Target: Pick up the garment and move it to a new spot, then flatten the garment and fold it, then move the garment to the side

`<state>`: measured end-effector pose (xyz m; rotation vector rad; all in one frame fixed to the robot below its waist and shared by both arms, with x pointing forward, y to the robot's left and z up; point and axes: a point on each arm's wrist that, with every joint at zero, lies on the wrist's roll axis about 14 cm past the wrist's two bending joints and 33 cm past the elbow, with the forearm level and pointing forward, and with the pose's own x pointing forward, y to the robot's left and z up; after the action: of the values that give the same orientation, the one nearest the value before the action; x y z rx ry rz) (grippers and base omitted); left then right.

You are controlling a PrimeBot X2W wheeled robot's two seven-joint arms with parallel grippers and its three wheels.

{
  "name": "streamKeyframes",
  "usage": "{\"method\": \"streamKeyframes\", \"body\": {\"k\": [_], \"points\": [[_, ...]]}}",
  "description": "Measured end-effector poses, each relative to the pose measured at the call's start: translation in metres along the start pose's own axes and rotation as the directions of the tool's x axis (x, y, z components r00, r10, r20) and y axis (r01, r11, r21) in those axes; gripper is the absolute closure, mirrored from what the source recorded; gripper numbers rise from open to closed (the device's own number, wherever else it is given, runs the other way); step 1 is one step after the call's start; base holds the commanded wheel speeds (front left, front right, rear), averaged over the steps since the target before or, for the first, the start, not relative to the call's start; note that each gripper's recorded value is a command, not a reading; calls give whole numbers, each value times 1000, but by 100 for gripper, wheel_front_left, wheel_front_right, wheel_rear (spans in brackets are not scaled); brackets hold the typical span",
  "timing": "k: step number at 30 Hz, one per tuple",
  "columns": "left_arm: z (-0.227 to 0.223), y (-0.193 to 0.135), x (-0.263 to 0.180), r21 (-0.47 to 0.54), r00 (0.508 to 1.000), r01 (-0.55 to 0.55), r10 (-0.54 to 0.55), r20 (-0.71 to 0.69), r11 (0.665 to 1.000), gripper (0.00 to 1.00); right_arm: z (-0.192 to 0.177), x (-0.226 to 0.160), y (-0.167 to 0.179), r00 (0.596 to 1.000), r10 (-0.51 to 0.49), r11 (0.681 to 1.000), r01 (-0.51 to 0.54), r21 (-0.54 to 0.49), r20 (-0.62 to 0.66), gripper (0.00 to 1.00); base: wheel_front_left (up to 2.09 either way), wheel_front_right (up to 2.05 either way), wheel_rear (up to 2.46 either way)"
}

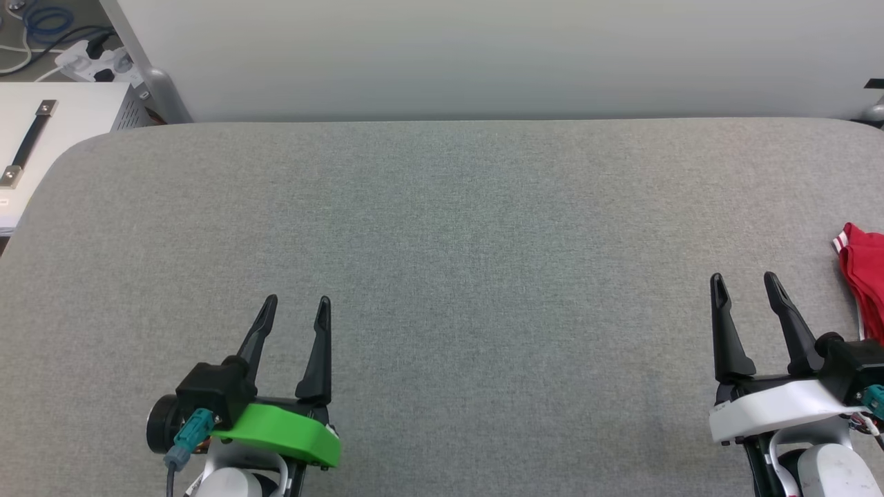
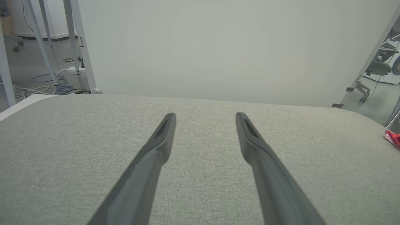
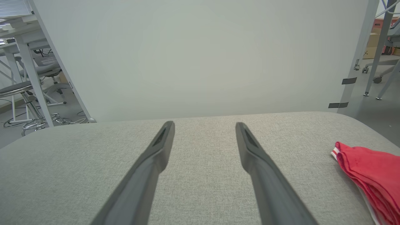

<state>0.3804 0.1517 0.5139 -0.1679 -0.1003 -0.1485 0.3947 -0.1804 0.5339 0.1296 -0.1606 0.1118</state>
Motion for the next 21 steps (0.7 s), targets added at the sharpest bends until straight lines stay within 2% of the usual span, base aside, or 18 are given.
{"method": "streamKeyframes", "body": {"k": [21], "points": [[0,5,-2,3,1000,-20,20,0,1000,0,-1,0,6,1000,13,1000,-13,-25,-4,0,0,0,0]]}}
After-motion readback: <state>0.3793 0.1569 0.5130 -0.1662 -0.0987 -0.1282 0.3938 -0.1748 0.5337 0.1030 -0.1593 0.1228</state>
